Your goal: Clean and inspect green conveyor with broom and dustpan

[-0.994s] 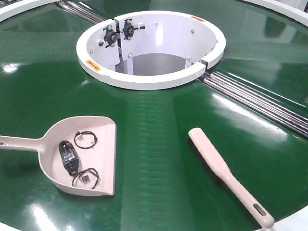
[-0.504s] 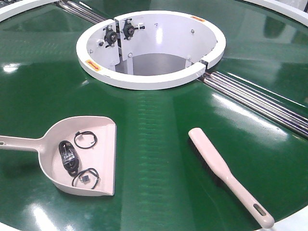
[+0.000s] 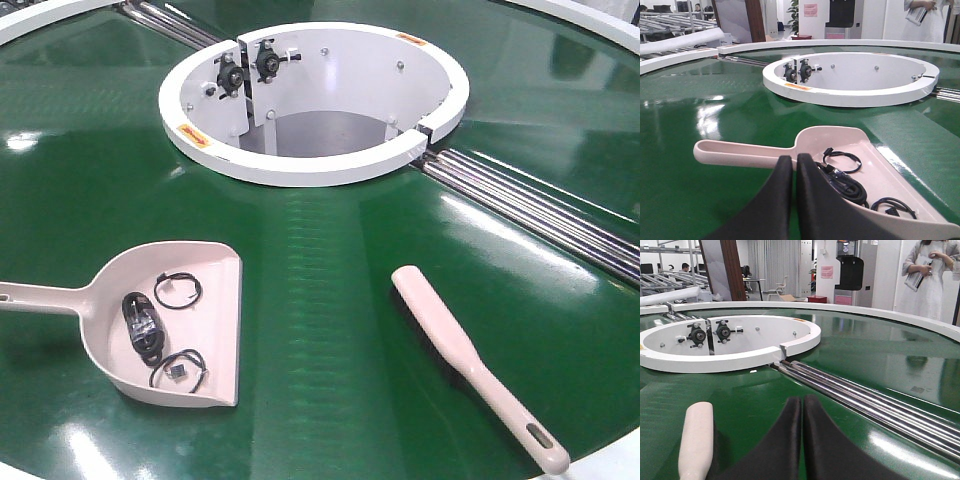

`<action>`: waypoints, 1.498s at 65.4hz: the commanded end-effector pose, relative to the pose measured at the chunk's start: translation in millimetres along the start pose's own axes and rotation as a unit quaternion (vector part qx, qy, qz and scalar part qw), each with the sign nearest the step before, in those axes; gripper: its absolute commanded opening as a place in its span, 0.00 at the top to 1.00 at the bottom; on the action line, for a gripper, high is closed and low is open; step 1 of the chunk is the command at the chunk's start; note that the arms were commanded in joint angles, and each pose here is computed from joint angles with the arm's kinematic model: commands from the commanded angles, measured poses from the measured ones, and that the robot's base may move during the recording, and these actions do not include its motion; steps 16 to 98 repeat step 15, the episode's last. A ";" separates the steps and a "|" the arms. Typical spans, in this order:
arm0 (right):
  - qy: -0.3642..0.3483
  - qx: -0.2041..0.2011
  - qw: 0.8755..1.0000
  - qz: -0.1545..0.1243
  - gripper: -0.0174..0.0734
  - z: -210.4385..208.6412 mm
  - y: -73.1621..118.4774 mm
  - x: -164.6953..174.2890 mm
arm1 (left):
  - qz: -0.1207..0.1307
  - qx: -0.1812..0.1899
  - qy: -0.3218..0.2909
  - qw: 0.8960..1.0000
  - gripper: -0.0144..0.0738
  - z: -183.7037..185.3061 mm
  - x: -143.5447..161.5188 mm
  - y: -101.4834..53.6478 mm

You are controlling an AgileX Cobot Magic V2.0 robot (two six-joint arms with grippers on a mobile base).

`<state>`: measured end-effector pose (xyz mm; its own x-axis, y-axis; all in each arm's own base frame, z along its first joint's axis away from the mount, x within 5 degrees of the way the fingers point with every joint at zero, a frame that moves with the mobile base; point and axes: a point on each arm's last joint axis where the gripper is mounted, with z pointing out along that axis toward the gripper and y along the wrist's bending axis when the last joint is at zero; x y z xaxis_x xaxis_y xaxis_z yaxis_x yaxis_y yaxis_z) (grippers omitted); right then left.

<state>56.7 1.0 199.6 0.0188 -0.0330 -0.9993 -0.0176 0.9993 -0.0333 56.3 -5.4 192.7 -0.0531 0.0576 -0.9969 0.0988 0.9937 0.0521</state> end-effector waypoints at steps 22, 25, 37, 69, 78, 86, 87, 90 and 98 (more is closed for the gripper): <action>-0.042 0.004 0.999 -0.005 0.82 -1.0 -0.3 -6.6 | -0.003 -0.003 -0.036 0.999 0.84 -0.8 -3.7 0.3; -0.042 0.004 0.999 -0.005 0.82 -1.0 -0.3 -6.6 | -0.003 -0.003 -0.036 0.999 0.84 -0.8 -3.7 0.3; -0.042 0.004 0.999 -0.005 0.82 -1.0 -0.3 -6.6 | -0.003 -0.003 -0.036 0.999 0.84 -0.8 -3.7 0.3; -0.042 0.004 0.999 -0.005 0.82 -1.0 -0.3 -6.6 | -0.003 -0.003 -0.036 0.999 0.84 -0.8 -3.7 0.3; -0.042 0.004 0.999 -0.005 0.82 -1.0 -0.3 -6.6 | -0.003 -0.003 -0.036 0.999 0.84 -0.8 -3.7 0.3; -0.042 0.004 0.999 -0.005 0.82 -1.0 -0.3 -6.6 | -0.003 -0.003 -0.036 0.999 0.84 -0.8 -3.7 0.3; -0.042 0.004 0.999 -0.005 0.82 -1.0 -0.3 -6.6 | -0.003 -0.003 -0.036 0.999 0.84 -0.8 -3.7 0.3; -0.042 0.004 0.999 -0.005 0.82 -1.0 -0.3 -6.6 | -0.003 -0.003 -0.036 0.999 0.84 -0.8 -3.7 0.3; -0.042 0.004 0.999 -0.005 0.82 -1.0 -0.3 -6.6 | -0.003 -0.003 -0.036 0.999 0.84 -0.8 -3.7 0.3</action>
